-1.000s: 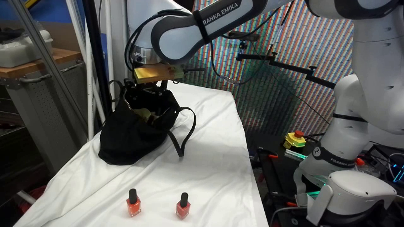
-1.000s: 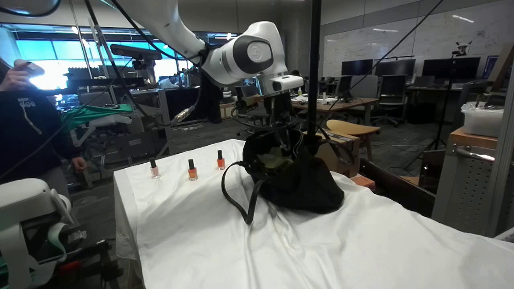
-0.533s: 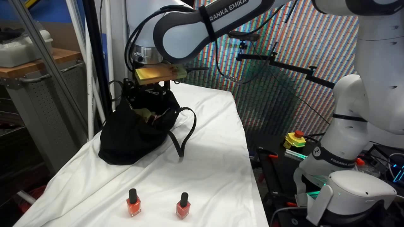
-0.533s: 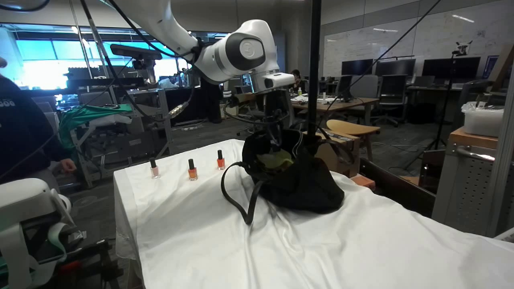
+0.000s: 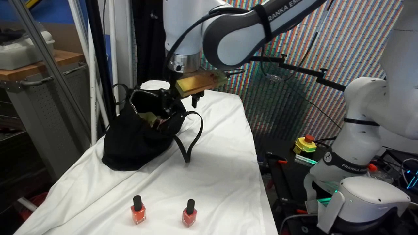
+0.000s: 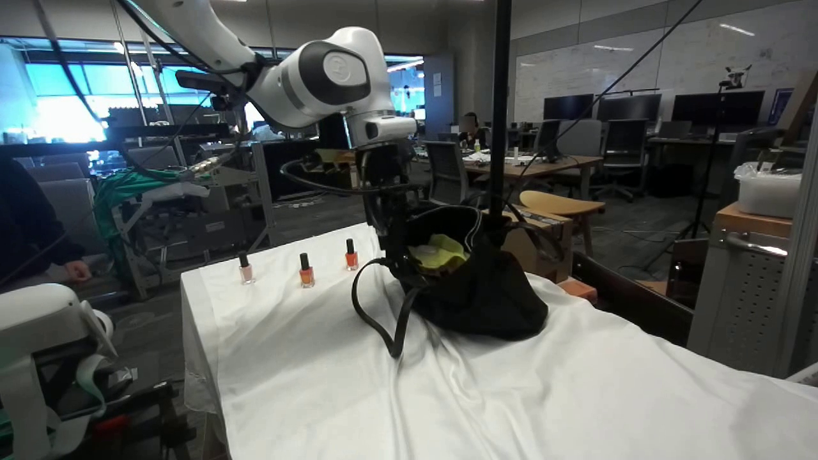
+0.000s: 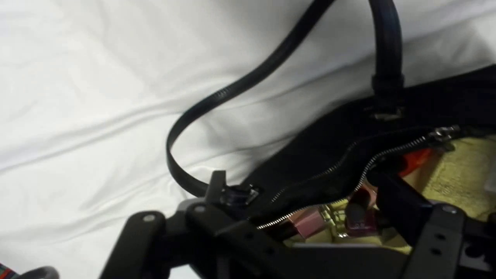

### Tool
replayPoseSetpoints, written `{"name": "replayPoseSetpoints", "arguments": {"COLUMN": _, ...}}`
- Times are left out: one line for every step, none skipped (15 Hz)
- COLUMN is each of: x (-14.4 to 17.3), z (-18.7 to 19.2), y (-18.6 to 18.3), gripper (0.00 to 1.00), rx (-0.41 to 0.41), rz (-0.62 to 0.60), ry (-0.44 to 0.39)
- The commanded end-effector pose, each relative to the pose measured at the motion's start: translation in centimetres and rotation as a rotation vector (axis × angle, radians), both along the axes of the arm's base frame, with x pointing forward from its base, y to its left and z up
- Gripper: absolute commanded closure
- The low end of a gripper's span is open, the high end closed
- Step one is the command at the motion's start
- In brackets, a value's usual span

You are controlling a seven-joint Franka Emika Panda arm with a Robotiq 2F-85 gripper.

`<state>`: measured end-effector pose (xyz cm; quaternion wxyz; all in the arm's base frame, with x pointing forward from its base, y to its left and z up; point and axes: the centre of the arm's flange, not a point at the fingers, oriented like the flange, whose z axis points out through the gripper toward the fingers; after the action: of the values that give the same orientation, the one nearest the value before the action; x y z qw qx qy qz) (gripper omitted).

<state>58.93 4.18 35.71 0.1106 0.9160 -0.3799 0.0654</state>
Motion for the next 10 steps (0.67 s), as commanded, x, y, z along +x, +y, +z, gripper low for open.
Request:
{"name": "replayPoseSetpoints", "arguments": {"x": -8.2, "z": 1.4, "y": 0.9, "gripper": 0.0, "rx": -0.039, "rz": -0.013, "ry": -0.023}}
{"name": "replayPoseSetpoints", "arguments": {"x": -10.0, "z": 1.3, "y": 1.6, "gripper": 0.0, "rx": -0.047, "rz": -0.013, "ry": -0.02}}
{"name": "replayPoseSetpoints", "arguments": {"x": -11.5, "z": 1.2, "y": 2.0, "gripper": 0.0, "rx": -0.051, "rz": -0.014, "ry": -0.016}}
{"name": "replayPoseSetpoints", "arguments": {"x": -13.1, "z": 0.9, "y": 2.4, "gripper": 0.0, "rx": -0.052, "rz": -0.016, "ry": -0.012}}
{"name": "replayPoseSetpoints", "arguments": {"x": -14.6, "z": 0.7, "y": 2.8, "gripper": 0.0, "rx": -0.053, "rz": -0.015, "ry": -0.005}}
{"name": "replayPoseSetpoints", "arguments": {"x": -16.0, "z": 0.3, "y": 3.3, "gripper": 0.0, "rx": -0.048, "rz": -0.011, "ry": 0.005}}
{"name": "replayPoseSetpoints", "arguments": {"x": -17.2, "z": -0.1, "y": 3.8, "gripper": 0.0, "rx": -0.046, "rz": -0.004, "ry": 0.014}}
{"name": "replayPoseSetpoints", "arguments": {"x": -18.3, "z": -0.7, "y": 4.4, "gripper": 0.0, "rx": -0.044, "rz": 0.005, "ry": 0.027}}
{"name": "replayPoseSetpoints", "arguments": {"x": -19.3, "z": -1.5, "y": 4.9, "gripper": 0.0, "rx": -0.039, "rz": 0.015, "ry": 0.041}}
{"name": "replayPoseSetpoints", "arguments": {"x": -20.0, "z": -2.0, "y": 5.3, "gripper": 0.0, "rx": -0.035, "rz": 0.024, "ry": 0.055}}
